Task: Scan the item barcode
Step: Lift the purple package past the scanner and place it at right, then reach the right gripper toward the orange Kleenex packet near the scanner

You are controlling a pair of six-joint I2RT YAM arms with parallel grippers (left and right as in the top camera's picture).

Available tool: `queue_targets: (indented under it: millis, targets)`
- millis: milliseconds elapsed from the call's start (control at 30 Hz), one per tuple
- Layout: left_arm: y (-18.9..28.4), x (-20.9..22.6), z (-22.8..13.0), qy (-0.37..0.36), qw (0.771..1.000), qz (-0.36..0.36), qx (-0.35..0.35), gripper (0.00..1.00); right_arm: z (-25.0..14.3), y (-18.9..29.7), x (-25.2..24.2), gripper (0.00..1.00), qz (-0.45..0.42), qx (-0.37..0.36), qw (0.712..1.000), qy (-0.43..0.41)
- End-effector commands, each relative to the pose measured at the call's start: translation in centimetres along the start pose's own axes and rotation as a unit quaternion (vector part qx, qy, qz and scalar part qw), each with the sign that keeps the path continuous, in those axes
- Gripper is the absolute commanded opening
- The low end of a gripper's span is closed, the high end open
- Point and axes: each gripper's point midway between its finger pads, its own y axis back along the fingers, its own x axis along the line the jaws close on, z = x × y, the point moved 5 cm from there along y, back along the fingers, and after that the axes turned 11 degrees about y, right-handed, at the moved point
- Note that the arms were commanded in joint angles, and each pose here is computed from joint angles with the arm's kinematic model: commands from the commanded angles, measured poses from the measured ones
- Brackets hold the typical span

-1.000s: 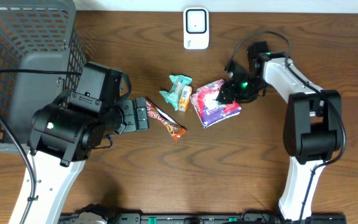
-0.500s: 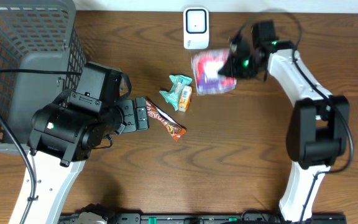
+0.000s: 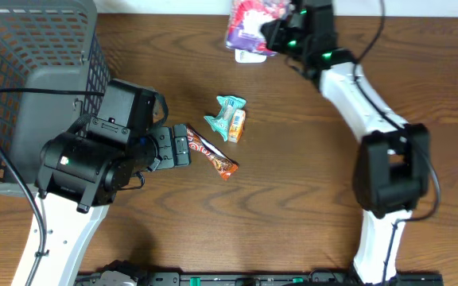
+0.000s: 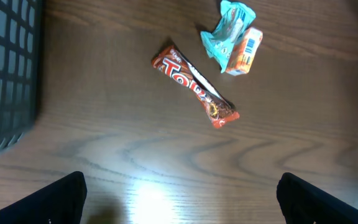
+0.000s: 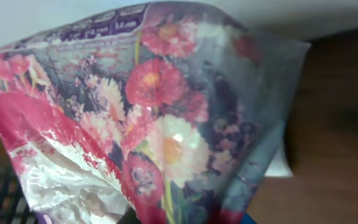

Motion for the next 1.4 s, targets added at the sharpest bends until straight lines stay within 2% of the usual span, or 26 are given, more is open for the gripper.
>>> queue_targets:
  millis: [0, 133, 267, 367, 500, 667, 733, 767, 833, 900, 967, 1067, 1133, 1167, 1233, 1267, 1367]
  targets:
    - [0.3, 0.1, 0.1, -0.004, 1.000, 0.001, -0.006, 0.98, -1.5, -2.3, -1.1, 0.01, -0.027, -0.008, 0.999, -0.046]
    - [0.3, 0.1, 0.2, -0.004, 1.000, 0.002, -0.006, 0.98, -0.1, -1.8, -1.5, 0.01, -0.029, -0.032, 0.998, -0.036]
    - [0.3, 0.1, 0.2, -0.004, 1.000, 0.002, -0.006, 0.98, 2.5, 1.3, -3.9, 0.01, -0.060, -0.045, 0.996, -0.046]
    - [0.3, 0.1, 0.1, -0.004, 1.000, 0.001, -0.006, 0.98, 3.9, 4.8, -7.4, 0.01, -0.116, -0.040, 0.990, -0.074]
    - [0.3, 0.1, 0.1, -0.004, 1.000, 0.002, -0.006, 0.98, 4.2, 11.0, -14.4, 0.02, -0.245, -0.022, 0.960, -0.130]
    - [0.3, 0.1, 0.1, -0.004, 1.000, 0.001, -0.006, 0.98, 1.7, 17.8, -22.6, 0.01, -0.376, 0.021, 0.902, -0.214]
    - [0.3, 0.1, 0.1, -0.004, 1.000, 0.002, -0.006, 0.98, -0.1, 20.8, -25.7, 0.01, -0.439, 0.019, 0.848, -0.295]
    - [0.3, 0.1, 0.2, -0.004, 1.000, 0.002, -0.006, 0.98, -1.2, 22.5, -27.3, 0.02, -0.471, 0.007, 0.808, -0.353]
    - [0.3, 0.1, 0.2, -0.004, 1.000, 0.002, -0.006, 0.98, -2.8, 25.0, -29.6, 0.01, -0.501, -0.013, 0.748, -0.435]
    - [0.3, 0.1, 0.1, -0.004, 1.000, 0.001, -0.006, 0.98, -3.8, 26.5, -31.5, 0.02, -0.512, -0.022, 0.723, -0.464]
    - [0.3, 0.1, 0.1, -0.004, 1.000, 0.001, -0.006, 0.98, -4.5, 27.7, -33.2, 0.09, -0.521, -0.029, 0.708, -0.475]
    - [0.3, 0.1, 0.1, -0.004, 1.000, 0.002, -0.006, 0.98, -5.0, 29.0, -35.2, 0.20, -0.528, -0.034, 0.702, -0.476]
    - [0.3, 0.1, 0.2, -0.004, 1.000, 0.002, -0.006, 0.98, -4.8, 29.7, -36.0, 0.30, -0.527, -0.033, 0.713, -0.462]
    - [0.3, 0.1, 0.2, -0.004, 1.000, 0.002, -0.006, 0.98, -4.5, 29.7, -36.2, 0.47, -0.519, -0.031, 0.725, -0.451]
    - [0.3, 0.1, 0.2, -0.004, 1.000, 0.002, -0.006, 0.98, -3.0, 29.1, -36.2, 0.99, -0.467, -0.016, 0.791, -0.394]
    - [0.3, 0.1, 0.1, -0.004, 1.000, 0.001, -0.006, 0.98, -2.2, 28.7, -35.8, 0.99, -0.435, -0.006, 0.823, -0.365]
    - [0.3, 0.1, 0.1, -0.004, 1.000, 0.001, -0.006, 0.98, -0.8, 28.9, -34.0, 0.99, -0.386, -0.004, 0.850, -0.358]
